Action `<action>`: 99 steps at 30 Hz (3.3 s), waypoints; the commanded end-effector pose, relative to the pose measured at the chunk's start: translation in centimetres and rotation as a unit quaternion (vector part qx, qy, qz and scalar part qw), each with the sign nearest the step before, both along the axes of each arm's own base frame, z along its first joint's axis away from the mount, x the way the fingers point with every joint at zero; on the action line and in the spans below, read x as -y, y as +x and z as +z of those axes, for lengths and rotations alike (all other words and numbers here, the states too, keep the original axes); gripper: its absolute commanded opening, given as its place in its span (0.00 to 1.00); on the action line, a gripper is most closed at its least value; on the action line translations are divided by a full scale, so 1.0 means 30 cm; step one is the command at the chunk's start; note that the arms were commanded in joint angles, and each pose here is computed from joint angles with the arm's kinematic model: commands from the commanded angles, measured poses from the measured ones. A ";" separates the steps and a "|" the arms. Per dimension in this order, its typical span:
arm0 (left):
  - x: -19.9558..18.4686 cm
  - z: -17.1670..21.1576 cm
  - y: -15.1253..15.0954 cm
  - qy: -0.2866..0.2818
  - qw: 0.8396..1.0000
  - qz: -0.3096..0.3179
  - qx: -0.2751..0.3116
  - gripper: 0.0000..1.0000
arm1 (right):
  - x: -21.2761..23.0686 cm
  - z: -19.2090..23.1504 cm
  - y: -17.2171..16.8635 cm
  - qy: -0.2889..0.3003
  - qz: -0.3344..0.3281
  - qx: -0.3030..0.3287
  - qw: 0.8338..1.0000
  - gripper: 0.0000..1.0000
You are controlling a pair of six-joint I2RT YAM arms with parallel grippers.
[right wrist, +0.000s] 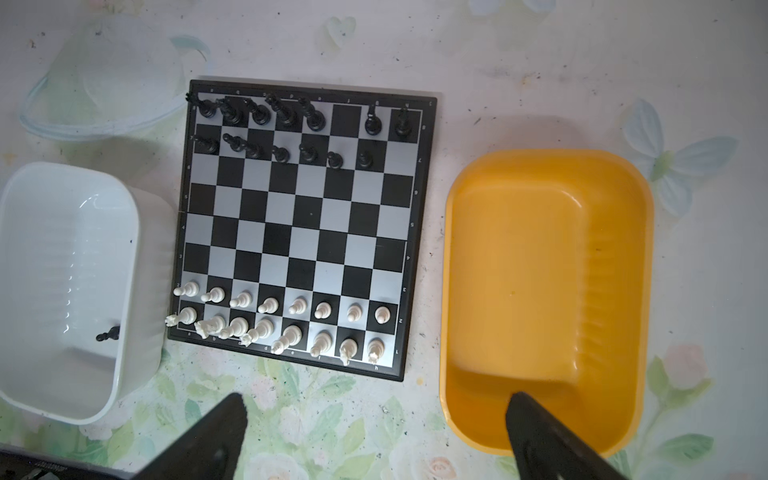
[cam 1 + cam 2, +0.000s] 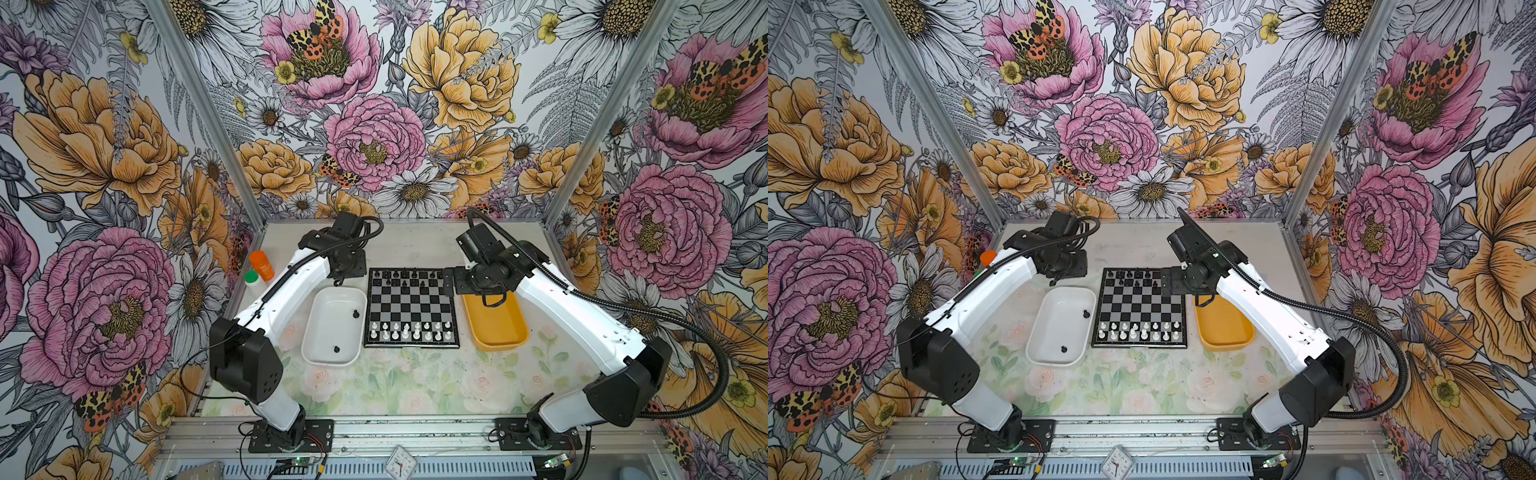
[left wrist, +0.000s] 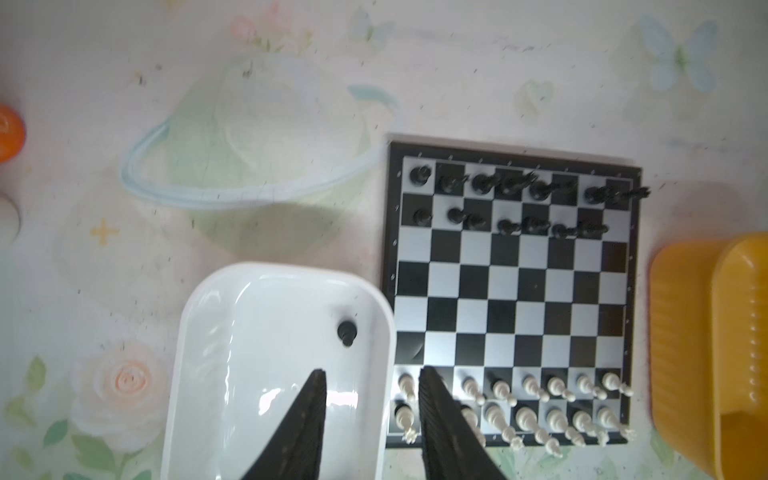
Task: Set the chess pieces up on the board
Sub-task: 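Move the open left gripper back over the white tray, then lower the left gripper onto the last black pawn in the white tray and close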
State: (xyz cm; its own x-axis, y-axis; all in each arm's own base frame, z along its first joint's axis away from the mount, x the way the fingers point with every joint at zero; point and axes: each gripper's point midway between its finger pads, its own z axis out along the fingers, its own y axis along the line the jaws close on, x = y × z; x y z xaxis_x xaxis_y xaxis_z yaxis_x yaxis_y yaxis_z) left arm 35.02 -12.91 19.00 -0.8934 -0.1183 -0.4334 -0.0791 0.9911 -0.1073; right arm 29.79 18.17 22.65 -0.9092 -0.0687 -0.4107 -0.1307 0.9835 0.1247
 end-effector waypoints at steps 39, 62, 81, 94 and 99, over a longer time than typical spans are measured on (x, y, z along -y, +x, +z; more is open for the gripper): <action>0.058 -0.383 -0.025 -0.027 0.997 0.008 -0.075 0.33 | -0.032 0.036 -0.040 0.010 0.008 0.030 0.999 1.00; 0.040 -0.450 -0.031 -0.010 0.995 0.006 -0.100 0.28 | -0.021 0.023 -0.037 0.006 0.006 0.025 1.000 1.00; 0.027 -0.461 -0.016 -0.003 0.995 0.003 -0.104 0.21 | -0.014 0.023 -0.036 0.006 0.001 0.026 1.000 1.00; 0.020 -0.478 -0.019 0.004 0.993 -0.002 -0.115 0.18 | -0.014 0.027 -0.030 0.006 0.000 0.027 1.000 1.00; 0.019 -0.474 -0.016 0.004 0.993 -0.004 -0.116 0.13 | -0.013 0.031 -0.027 0.008 -0.001 0.028 1.000 1.00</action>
State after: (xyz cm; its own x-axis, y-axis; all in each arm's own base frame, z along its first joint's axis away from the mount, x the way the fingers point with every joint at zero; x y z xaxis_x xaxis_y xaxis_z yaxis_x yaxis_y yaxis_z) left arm 33.86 -13.47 4.28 -0.9716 -0.1148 -0.2069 -0.1017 0.9921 -0.0729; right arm 28.66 18.94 22.18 -0.9038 -0.0887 -0.4187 -0.1508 0.9816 0.1175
